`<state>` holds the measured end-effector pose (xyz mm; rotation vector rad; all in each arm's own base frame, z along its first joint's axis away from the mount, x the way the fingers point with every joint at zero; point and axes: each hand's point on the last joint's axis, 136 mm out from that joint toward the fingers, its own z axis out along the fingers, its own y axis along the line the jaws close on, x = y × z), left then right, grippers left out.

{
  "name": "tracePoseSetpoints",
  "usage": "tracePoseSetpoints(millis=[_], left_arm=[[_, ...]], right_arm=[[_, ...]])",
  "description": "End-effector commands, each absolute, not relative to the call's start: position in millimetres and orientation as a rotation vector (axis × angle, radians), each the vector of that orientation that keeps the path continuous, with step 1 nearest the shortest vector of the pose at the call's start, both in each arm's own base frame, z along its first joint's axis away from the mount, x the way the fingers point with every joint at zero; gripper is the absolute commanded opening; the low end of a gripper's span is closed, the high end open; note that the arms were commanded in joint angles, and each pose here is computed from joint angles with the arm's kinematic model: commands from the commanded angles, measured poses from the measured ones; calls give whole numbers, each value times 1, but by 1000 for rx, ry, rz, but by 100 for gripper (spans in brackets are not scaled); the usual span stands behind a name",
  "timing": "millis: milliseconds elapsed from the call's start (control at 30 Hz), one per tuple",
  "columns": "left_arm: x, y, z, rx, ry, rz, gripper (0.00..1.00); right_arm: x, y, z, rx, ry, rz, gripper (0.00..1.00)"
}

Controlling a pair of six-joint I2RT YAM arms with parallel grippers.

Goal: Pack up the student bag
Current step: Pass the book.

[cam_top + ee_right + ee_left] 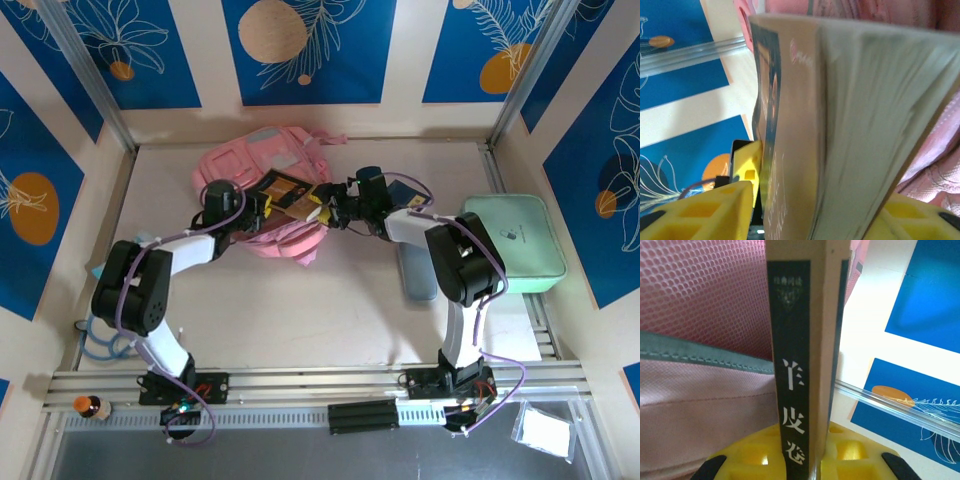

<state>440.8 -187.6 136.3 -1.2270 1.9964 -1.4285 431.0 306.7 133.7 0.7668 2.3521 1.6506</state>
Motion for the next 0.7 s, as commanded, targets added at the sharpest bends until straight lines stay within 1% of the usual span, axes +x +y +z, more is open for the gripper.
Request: tracePoseSetpoints(millis=[0, 167, 267, 367, 467, 500, 600, 667], left_arm=[[426, -202, 158, -1111, 2025, -1491, 0], [418, -200, 160, -1051, 2061, -1453, 0], [414, -201, 159, -1018, 2090, -1440, 1], [411, -201, 158, -1002, 2100, -1440, 7], [411, -199, 159, -970, 2110, -1420, 19], [411, -198, 159, -955, 2117, -1408, 27], [411, -199, 166, -847, 2150, -1375, 47], [407, -200, 169, -774, 2203, -1327, 56]], right_arm=[[442, 312, 155, 670, 2295, 1687, 47], [443, 317, 157, 635, 2305, 1703, 39], [443, 320, 158, 614, 2305, 1714, 28], [441, 319, 161, 580, 2300, 1703, 17], [438, 314, 169, 538, 2292, 1668, 8], [437, 311, 174, 517, 2284, 1654, 6], [434, 296, 191, 450, 2246, 1606, 3], [431, 282, 202, 414, 2212, 1567, 2]])
